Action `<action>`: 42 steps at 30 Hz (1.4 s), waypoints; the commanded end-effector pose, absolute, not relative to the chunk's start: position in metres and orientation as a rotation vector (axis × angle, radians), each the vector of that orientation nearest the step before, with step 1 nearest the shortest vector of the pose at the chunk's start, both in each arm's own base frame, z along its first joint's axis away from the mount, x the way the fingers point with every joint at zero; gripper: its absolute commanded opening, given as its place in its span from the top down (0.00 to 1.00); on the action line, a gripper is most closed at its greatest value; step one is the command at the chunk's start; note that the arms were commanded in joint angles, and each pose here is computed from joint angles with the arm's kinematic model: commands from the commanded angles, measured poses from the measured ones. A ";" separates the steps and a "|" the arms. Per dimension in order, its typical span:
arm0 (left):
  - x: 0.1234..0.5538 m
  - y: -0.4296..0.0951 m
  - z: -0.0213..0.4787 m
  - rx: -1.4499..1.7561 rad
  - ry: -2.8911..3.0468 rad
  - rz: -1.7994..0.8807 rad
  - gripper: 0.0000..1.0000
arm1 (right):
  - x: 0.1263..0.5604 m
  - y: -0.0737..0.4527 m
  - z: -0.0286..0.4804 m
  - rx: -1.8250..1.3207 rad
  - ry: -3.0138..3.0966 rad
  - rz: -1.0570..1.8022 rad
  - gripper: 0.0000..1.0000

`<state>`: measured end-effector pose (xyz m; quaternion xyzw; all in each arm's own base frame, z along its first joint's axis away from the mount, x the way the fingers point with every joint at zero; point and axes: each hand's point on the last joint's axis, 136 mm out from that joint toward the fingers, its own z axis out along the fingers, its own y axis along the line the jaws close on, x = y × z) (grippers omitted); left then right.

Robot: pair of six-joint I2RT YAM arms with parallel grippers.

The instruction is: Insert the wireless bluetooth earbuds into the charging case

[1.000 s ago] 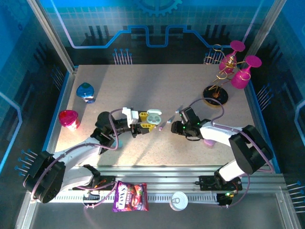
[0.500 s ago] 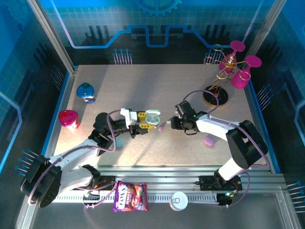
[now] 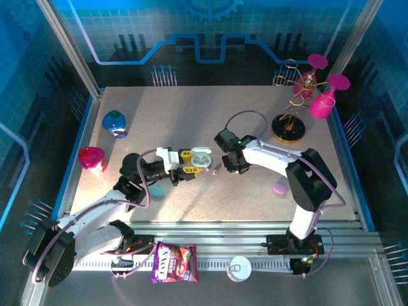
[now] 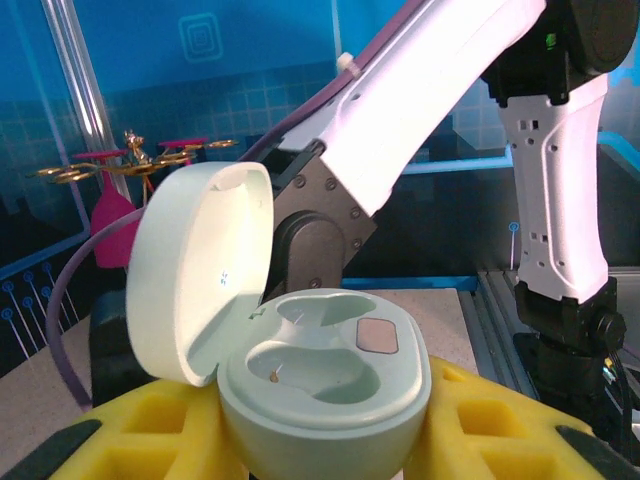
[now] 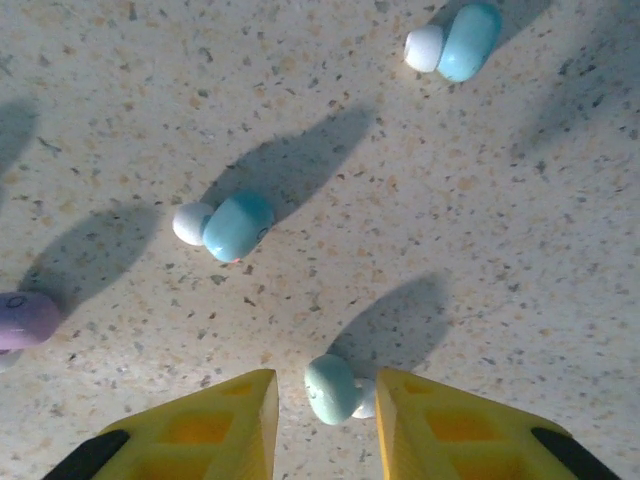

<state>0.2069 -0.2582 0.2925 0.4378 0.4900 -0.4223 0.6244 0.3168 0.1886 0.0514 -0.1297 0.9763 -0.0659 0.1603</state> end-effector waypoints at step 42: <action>0.203 -0.253 0.296 1.015 1.104 -0.927 0.80 | 0.296 0.187 0.016 -0.779 2.847 -0.739 0.77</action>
